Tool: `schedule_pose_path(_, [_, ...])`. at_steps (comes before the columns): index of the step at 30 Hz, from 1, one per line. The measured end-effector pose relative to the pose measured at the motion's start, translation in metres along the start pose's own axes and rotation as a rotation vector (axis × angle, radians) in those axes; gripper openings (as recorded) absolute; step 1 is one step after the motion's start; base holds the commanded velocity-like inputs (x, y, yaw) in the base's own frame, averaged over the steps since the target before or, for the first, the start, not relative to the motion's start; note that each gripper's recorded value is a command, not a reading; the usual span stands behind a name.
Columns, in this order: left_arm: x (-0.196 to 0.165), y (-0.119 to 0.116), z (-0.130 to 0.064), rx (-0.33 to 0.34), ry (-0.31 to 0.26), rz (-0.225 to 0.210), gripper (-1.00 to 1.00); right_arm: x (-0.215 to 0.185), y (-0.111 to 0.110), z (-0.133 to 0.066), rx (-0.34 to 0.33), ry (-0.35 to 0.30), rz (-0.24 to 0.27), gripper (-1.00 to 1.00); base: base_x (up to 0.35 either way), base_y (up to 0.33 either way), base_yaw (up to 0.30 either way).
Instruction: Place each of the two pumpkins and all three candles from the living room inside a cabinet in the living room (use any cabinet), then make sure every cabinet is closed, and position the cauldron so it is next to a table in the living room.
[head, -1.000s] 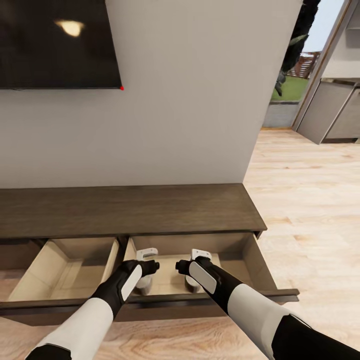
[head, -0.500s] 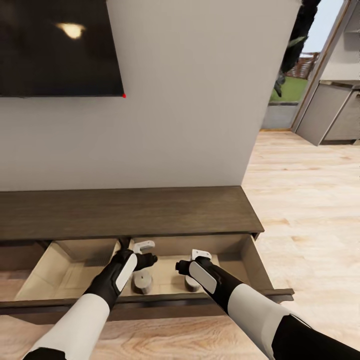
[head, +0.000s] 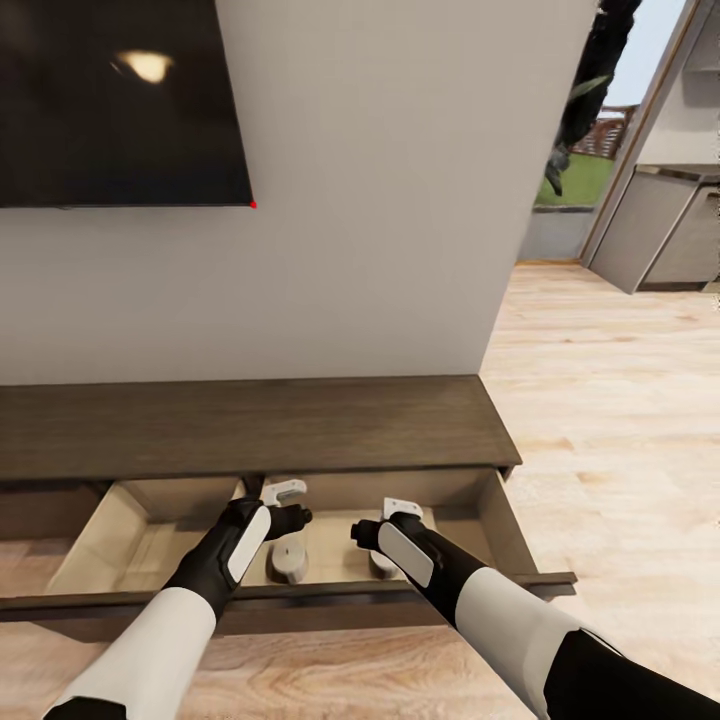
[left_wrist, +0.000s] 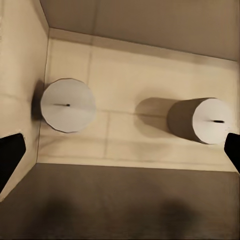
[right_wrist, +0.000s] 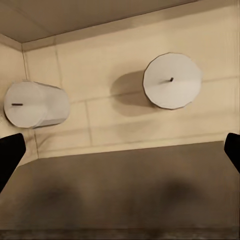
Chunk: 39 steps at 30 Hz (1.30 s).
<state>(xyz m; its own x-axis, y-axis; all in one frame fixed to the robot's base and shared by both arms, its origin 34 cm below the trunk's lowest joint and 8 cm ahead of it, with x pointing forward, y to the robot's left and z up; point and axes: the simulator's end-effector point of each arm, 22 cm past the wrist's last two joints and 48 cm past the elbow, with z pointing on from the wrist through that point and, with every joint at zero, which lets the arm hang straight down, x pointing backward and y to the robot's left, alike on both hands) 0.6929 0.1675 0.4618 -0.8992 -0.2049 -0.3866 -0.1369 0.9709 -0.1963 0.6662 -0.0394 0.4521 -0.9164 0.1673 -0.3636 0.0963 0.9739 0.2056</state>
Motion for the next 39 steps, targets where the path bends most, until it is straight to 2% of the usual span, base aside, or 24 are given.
schedule_pose_path(24, [-0.025, 0.002, -0.041, -0.019, 0.013, -0.002, 1.0, -0.027, 0.004, -0.04, 0.007, -0.002, 0.004, 1.0, -0.081, 0.009, 0.0])
schedule_pose_path(29, [-0.032, 0.012, -0.05, -0.03, 0.016, -0.021, 1.0, -0.032, 0.006, -0.049, 0.006, -0.002, 0.004, 1.0, -0.2, 0.0, 0.0])
schedule_pose_path(36, [-0.042, 0.014, -0.063, -0.033, 0.013, -0.034, 1.0, -0.038, 0.01, -0.06, 0.006, -0.002, 0.004, 1.0, -0.053, 0.0, 0.0])
schedule_pose_path(39, [-0.052, 0.018, -0.071, -0.035, -0.004, -0.049, 1.0, -0.04, 0.011, -0.065, 0.005, -0.001, 0.004, 1.0, -0.258, 0.0, 0.0])
